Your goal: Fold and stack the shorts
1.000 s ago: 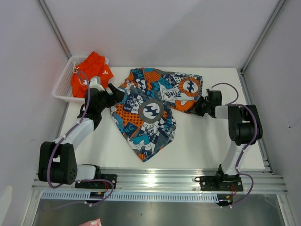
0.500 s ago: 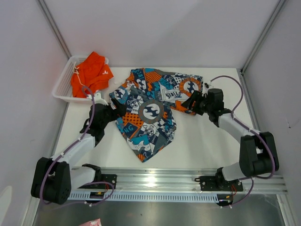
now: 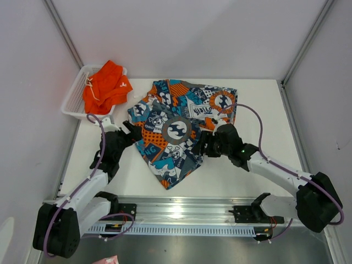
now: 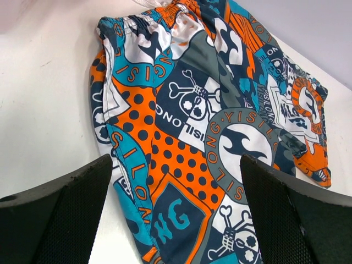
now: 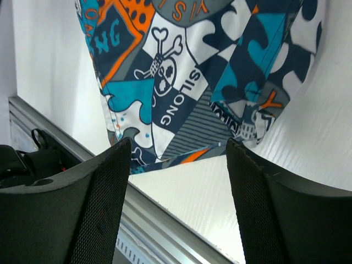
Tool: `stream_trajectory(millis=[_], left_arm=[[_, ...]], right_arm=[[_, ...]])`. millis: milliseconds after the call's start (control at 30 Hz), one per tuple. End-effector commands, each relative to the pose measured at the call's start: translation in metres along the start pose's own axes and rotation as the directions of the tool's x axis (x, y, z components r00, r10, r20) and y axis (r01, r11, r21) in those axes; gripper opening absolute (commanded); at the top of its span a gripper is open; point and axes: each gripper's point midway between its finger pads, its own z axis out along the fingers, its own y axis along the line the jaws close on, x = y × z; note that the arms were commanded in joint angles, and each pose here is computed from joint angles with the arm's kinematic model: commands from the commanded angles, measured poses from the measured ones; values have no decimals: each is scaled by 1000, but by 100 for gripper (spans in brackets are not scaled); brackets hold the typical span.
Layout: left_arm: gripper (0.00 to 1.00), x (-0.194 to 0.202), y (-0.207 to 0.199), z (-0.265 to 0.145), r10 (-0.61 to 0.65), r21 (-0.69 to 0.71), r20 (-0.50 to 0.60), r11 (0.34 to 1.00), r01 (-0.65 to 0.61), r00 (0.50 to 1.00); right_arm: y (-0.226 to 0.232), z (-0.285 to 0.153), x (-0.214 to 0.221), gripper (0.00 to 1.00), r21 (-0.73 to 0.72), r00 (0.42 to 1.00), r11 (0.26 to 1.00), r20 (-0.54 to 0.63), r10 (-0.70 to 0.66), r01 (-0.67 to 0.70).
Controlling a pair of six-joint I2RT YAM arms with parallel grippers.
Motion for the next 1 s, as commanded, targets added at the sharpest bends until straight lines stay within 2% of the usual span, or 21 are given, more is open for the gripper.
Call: stream_trajectory(millis=[0,233,267,533,667,833,967], left_arm=[[99,-15,-6,1,-14,10,53,1000,14,999],[99,-15,-7,1,-14,12,49,1000,13,999],[99,-17,-9,1,-15,17,53,1000,14,998],[99,-15,-9,2,-11,22,44,1000,10,999],[99,-14,-11,3,-10,28,34,1000,9,999],[99,-13,-13,4,-10,37,28,999,9,1000],[99,-13,-13,3,-10,41,26,999,9,1000]], right_arm=[[-6,1,-2,71,80,999,997,41,13,-16],[-15,27,26,72,129,1000,991,-7,29,-28],[-17,30,19,72,143,999,989,26,30,-33],[-26,65,5,69,145,994,984,52,94,-100],[-48,71,-7,58,173,976,965,130,174,-195],[-78,59,-15,49,164,940,938,210,270,-306],[-113,45,-14,31,238,931,911,229,285,-338]])
